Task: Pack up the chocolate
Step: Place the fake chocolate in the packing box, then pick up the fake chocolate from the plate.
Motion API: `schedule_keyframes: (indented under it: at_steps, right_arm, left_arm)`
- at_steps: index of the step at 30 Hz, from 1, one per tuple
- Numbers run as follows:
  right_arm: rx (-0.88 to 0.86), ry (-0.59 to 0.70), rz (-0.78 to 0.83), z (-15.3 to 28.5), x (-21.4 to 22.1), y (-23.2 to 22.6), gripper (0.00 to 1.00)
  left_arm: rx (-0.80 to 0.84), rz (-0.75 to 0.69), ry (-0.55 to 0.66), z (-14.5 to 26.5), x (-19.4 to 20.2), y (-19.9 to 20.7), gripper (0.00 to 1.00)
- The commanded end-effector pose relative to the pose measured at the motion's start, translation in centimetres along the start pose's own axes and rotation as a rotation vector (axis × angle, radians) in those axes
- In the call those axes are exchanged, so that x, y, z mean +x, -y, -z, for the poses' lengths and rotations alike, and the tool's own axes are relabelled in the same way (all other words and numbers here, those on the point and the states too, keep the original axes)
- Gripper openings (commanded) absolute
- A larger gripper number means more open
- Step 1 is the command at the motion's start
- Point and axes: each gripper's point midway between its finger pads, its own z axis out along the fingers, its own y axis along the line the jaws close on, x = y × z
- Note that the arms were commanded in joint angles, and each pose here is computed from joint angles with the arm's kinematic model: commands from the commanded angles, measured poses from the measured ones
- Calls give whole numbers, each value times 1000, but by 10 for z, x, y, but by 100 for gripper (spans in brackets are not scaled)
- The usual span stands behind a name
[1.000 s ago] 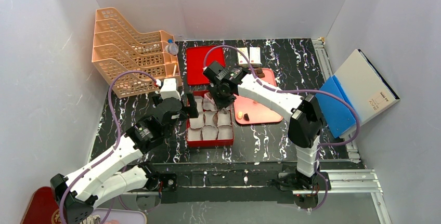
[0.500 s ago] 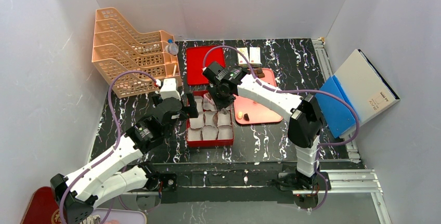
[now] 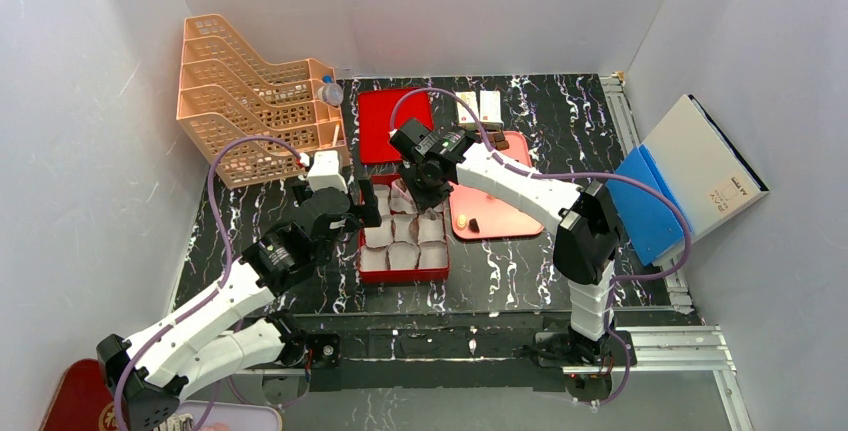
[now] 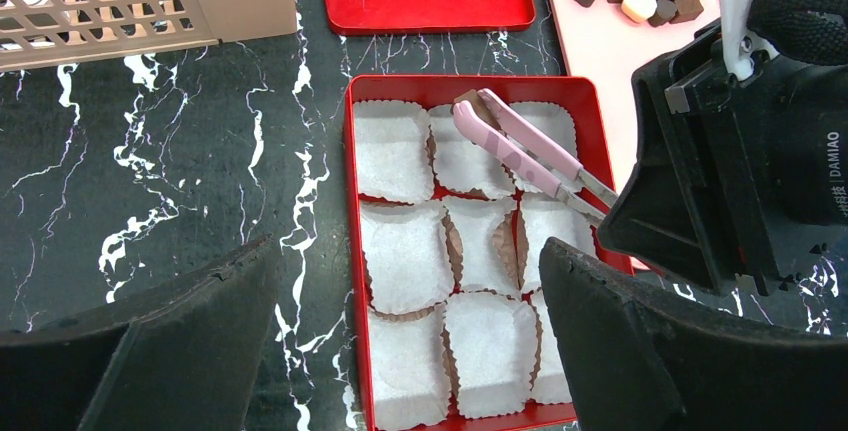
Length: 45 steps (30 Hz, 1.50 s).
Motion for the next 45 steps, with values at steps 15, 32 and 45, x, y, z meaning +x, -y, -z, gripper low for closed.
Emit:
schedule_keyframes:
  at_steps: [15,32,45]
  right_arm:
    - [-36,61,18,9,-16,-10,40]
    - [-40,117,12,25,-24,-9,4]
    - [-40,242,-18,82,-31,-1,3]
  left_arm:
    - [-20,12,22,5,-11,-3,98]
    - [-15,14,26,6,-16,-1,98]
    - [14,31,16,6,-24,10,98]
